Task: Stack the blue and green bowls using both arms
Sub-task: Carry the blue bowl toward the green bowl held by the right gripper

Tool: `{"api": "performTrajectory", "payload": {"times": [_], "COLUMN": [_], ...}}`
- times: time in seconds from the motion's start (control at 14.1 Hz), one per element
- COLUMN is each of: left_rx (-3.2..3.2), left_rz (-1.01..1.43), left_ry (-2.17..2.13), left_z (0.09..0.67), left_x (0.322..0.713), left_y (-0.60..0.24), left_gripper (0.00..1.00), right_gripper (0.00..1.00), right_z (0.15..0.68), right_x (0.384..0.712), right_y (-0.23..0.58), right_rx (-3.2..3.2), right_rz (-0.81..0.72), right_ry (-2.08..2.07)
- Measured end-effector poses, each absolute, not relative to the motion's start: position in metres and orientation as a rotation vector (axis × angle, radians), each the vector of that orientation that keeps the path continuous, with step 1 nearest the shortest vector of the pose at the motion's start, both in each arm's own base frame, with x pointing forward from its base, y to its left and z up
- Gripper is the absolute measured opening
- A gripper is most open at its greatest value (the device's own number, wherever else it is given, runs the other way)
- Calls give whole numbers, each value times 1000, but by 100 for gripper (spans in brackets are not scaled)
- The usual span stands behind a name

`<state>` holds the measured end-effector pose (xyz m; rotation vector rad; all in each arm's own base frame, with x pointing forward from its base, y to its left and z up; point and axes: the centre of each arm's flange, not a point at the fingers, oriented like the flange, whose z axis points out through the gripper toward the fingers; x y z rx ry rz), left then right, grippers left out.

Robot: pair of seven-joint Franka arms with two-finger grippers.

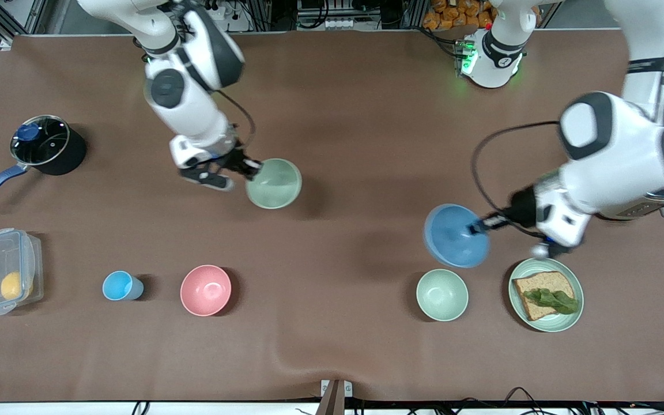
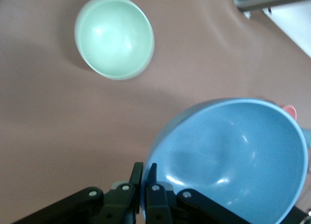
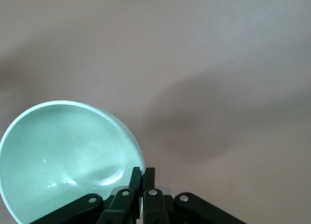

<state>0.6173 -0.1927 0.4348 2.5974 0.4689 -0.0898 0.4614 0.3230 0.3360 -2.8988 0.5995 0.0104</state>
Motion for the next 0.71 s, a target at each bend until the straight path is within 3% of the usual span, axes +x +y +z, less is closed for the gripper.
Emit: {"api": "performTrajectory", "payload": {"times": [0.71], "left_rx": [2716], "left_rz": [-44], "left_ry": [354], "left_z": [422], "left_x": [605], "left_y": [-243], "left_gripper": [6], "right_gripper": [4], "right_z": [245], "right_x": [422], "right_y": [422], "right_rx": [-2846], "right_rz": [109], "right_ry": [814]}}
